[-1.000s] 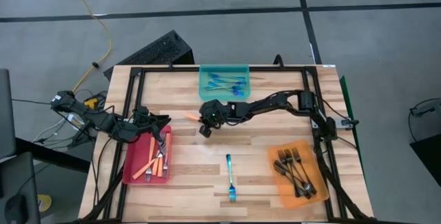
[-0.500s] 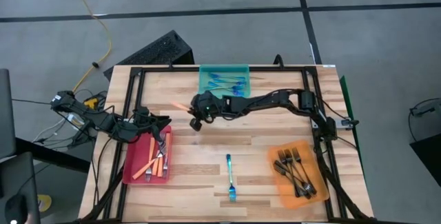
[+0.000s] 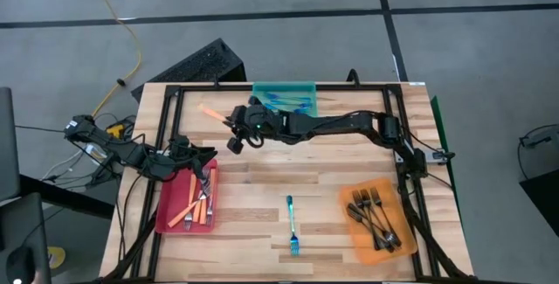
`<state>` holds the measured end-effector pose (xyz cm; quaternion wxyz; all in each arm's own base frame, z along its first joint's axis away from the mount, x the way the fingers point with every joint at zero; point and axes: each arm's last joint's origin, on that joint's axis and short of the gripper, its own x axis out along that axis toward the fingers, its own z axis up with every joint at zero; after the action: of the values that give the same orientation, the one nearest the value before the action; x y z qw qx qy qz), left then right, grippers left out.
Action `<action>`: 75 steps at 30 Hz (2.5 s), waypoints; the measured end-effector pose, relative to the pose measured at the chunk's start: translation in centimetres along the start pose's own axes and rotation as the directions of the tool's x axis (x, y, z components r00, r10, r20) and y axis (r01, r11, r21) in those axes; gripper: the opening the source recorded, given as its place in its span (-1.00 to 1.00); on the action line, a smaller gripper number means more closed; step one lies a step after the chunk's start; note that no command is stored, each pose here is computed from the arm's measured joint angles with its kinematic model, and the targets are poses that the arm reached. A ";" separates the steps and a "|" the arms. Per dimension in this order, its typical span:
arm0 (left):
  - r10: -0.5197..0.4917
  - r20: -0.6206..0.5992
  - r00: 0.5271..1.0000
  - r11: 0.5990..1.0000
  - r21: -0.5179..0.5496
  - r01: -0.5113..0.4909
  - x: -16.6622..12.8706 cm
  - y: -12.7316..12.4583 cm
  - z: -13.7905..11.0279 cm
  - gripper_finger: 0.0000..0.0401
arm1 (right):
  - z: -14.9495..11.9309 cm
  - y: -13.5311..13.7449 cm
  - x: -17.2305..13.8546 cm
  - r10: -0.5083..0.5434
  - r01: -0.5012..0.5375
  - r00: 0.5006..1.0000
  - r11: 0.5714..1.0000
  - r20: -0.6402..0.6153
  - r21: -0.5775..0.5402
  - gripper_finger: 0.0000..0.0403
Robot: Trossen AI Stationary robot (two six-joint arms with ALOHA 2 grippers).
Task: Sort silverware by color (type)
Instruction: Put the orange fork into the red bin
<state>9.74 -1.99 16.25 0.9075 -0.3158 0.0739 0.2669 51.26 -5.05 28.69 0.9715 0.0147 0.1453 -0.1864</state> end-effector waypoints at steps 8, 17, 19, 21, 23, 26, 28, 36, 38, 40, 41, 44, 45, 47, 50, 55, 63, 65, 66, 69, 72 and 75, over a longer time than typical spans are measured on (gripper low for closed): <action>0.000 0.000 1.000 1.000 -0.001 0.000 0.0 0.0 0.0 -0.44 | 3.0 2.4 -1.4 0.050 -0.034 0.984 0.994 0.171 -0.100 -0.68; 0.000 0.000 1.000 1.000 -0.008 0.000 0.0 0.0 0.0 -0.44 | 4.9 7.0 -3.7 0.290 -0.163 0.880 0.928 0.375 -0.335 -0.68; 0.000 0.000 1.000 1.000 -0.008 0.000 0.0 0.0 0.0 -0.44 | 5.1 8.1 -4.3 0.416 -0.241 0.819 0.875 0.395 -0.420 -0.68; 0.000 -0.001 1.000 1.000 -0.007 0.000 0.0 0.0 0.0 -0.44 | 5.2 9.1 -4.9 0.535 -0.314 0.743 0.809 0.402 -0.497 -0.68; 0.002 -0.002 1.000 1.000 -0.006 -0.002 0.0 0.0 0.0 -0.44 | 5.2 10.0 -5.5 0.620 -0.368 0.674 0.754 0.402 -0.545 -0.68; 0.011 -0.009 1.000 1.000 0.008 -0.011 0.0 0.2 -0.1 -0.44 | 5.1 11.0 -6.1 0.732 -0.466 0.572 0.662 0.371 -0.587 -0.68; 0.013 -0.019 1.000 1.000 0.012 -0.013 0.0 0.2 -0.2 -0.44 | 4.9 11.3 -6.4 0.805 -0.548 0.491 0.583 0.334 -0.601 -0.68; 0.024 -0.045 0.999 1.000 0.010 -0.024 0.0 0.4 -0.4 -0.44 | 2.5 13.0 -5.9 0.913 -0.733 0.362 0.404 0.188 -0.547 -0.68; 0.024 -0.045 0.999 1.000 0.004 -0.024 0.0 0.4 -0.4 -0.44 | 1.1 13.7 -4.9 0.871 -0.710 0.458 0.479 0.179 -0.516 -0.68; 0.022 -0.044 0.999 1.000 0.001 -0.022 0.0 0.4 -0.4 -0.44 | 0.1 14.2 -4.4 0.823 -0.681 0.546 0.546 0.159 -0.488 -0.68; 0.023 -0.044 0.999 1.000 0.002 -0.023 -0.1 0.4 -0.3 -0.44 | -0.4 14.4 -4.1 0.811 -0.678 0.568 0.557 0.139 -0.481 -0.68; 0.013 -0.034 0.999 1.000 0.012 -0.013 -0.4 0.0 0.5 -0.44 | -1.7 14.6 -3.1 0.771 -0.630 0.623 0.595 0.132 -0.498 -0.68; 0.005 -0.024 1.000 1.000 0.008 -0.005 -0.6 -0.3 1.0 -0.44 | -1.8 14.6 -2.9 0.762 -0.624 0.635 0.603 0.128 -0.496 -0.68; -0.020 -0.003 1.000 1.000 0.014 0.020 -1.2 -1.0 2.2 -0.44 | -2.2 14.5 -2.7 0.754 -0.625 0.647 0.610 0.115 -0.488 -0.68; -0.040 0.008 0.999 0.997 0.060 0.040 -2.1 -1.7 4.1 -0.44 | -2.1 13.9 -2.2 0.727 -0.591 0.673 0.640 0.137 -0.490 -0.68; -0.030 0.001 1.000 0.994 0.109 0.030 -3.6 -2.3 6.5 -0.44 | -1.5 12.9 -1.6 0.689 -0.516 0.692 0.680 0.213 -0.521 -0.68; -0.042 0.004 0.999 0.994 0.098 0.041 -5.3 -2.8 9.1 -0.44 | -2.4 12.5 0.4 0.664 -0.422 0.646 0.722 0.376 -0.549 -0.68; -0.039 -0.001 0.999 0.994 0.104 0.038 -5.6 -2.8 9.5 -0.44 | -3.3 12.6 1.3 0.665 -0.434 0.640 0.726 0.385 -0.533 -0.68; -0.034 -0.004 0.999 0.993 0.110 0.034 -5.8 -2.7 9.7 -0.44 | -3.7 12.9 1.8 0.663 -0.433 0.630 0.732 0.403 -0.527 -0.68; -0.022 -0.003 1.000 0.993 0.117 0.022 -6.3 -2.6 10.4 -0.44 | -3.7 13.4 2.9 0.660 -0.431 0.606 0.742 0.444 -0.514 -0.68; -0.028 0.001 1.000 0.994 0.106 0.027 -6.6 -2.7 10.9 -0.44 | -3.8 13.9 4.0 0.655 -0.414 0.587 0.748 0.476 -0.518 -0.68; -0.035 0.000 0.999 0.995 0.098 0.035 -6.7 -2.8 11.1 -0.44 | -4.9 14.0 5.2 0.660 -0.410 0.585 0.742 0.472 -0.530 -0.68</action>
<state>5.15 0.02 28.50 0.9265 -0.2720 0.0805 0.2471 59.67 6.51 22.19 0.9548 -0.1854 -0.1700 0.1582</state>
